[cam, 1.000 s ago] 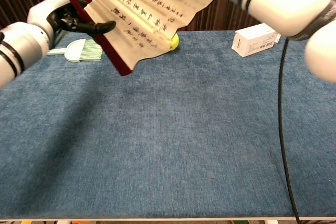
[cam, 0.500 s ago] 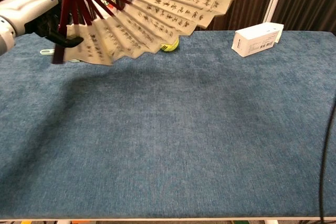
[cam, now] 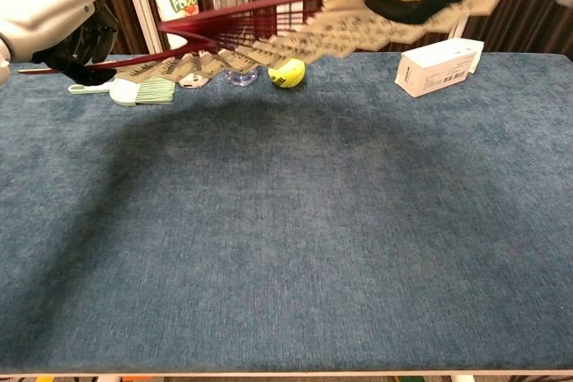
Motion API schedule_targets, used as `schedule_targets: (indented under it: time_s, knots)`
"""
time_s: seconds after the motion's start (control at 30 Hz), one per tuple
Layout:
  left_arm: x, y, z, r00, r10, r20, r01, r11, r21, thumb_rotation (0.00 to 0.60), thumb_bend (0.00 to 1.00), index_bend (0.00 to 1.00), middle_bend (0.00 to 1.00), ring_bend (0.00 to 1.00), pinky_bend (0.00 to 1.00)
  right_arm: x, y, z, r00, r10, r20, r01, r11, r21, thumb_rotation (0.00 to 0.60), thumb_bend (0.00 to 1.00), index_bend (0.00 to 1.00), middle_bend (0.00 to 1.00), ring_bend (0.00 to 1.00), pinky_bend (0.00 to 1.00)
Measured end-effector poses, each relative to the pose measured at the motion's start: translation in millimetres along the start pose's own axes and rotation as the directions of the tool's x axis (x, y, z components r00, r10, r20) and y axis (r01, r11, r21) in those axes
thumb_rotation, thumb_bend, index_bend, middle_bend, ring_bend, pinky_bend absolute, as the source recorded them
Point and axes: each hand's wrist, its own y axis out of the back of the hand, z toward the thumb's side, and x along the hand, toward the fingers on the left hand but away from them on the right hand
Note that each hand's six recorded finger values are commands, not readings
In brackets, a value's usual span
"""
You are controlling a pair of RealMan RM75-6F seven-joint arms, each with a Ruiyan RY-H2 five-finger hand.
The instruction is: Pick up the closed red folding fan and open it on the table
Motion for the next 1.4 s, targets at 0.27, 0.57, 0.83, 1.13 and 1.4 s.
schedule_targets:
  time_s: [0.27, 0.57, 0.83, 1.13, 1.4]
  knots:
    - [-11.7, -0.7, 18.6, 1.0, -0.016, 0.0, 0.016, 0.998, 0.062, 0.6, 0.33, 0.69, 0.69, 0.62, 0.57, 32.7, -16.3, 2.9, 0.995, 0.068, 0.07, -0.07, 0.997, 0.032, 0.6, 0.72, 0.68, 0.6, 0.29, 0.0]
    - [-16.1, -6.0, 37.1, 1.0, -0.009, 0.013, 0.007, 0.992, 0.13, 0.6, 0.33, 0.65, 0.66, 0.62, 0.57, 58.4, -45.3, 19.1, 0.987, 0.117, 0.108, -0.121, 0.992, 0.037, 0.6, 0.63, 0.54, 0.53, 0.23, 0.0]
    - [-22.7, -14.2, 53.5, 0.999, -0.02, 0.039, 0.015, 0.994, 0.111, 0.6, 0.06, 0.17, 0.27, 0.2, 0.33, 77.1, -57.0, 24.2, 0.968, 0.197, 0.152, -0.197, 0.98, -0.013, 0.6, 0.17, 0.02, 0.13, 0.0, 0.0]
    - [-28.7, -12.2, 63.5, 0.996, -0.049, 0.08, 0.048, 0.999, 0.015, 0.6, 0.0, 0.06, 0.09, 0.01, 0.17, 99.6, -74.5, 26.3, 0.943, 0.289, 0.164, -0.286, 0.957, -0.042, 0.6, 0.0, 0.0, 0.0, 0.0, 0.0]
    - [-31.2, -14.5, 63.7, 0.98, -0.125, 0.153, 0.137, 0.988, -0.067, 0.6, 0.0, 0.05, 0.08, 0.0, 0.16, 112.8, -87.1, 20.6, 0.915, 0.37, 0.16, -0.35, 0.926, -0.139, 0.6, 0.0, 0.0, 0.0, 0.0, 0.0]
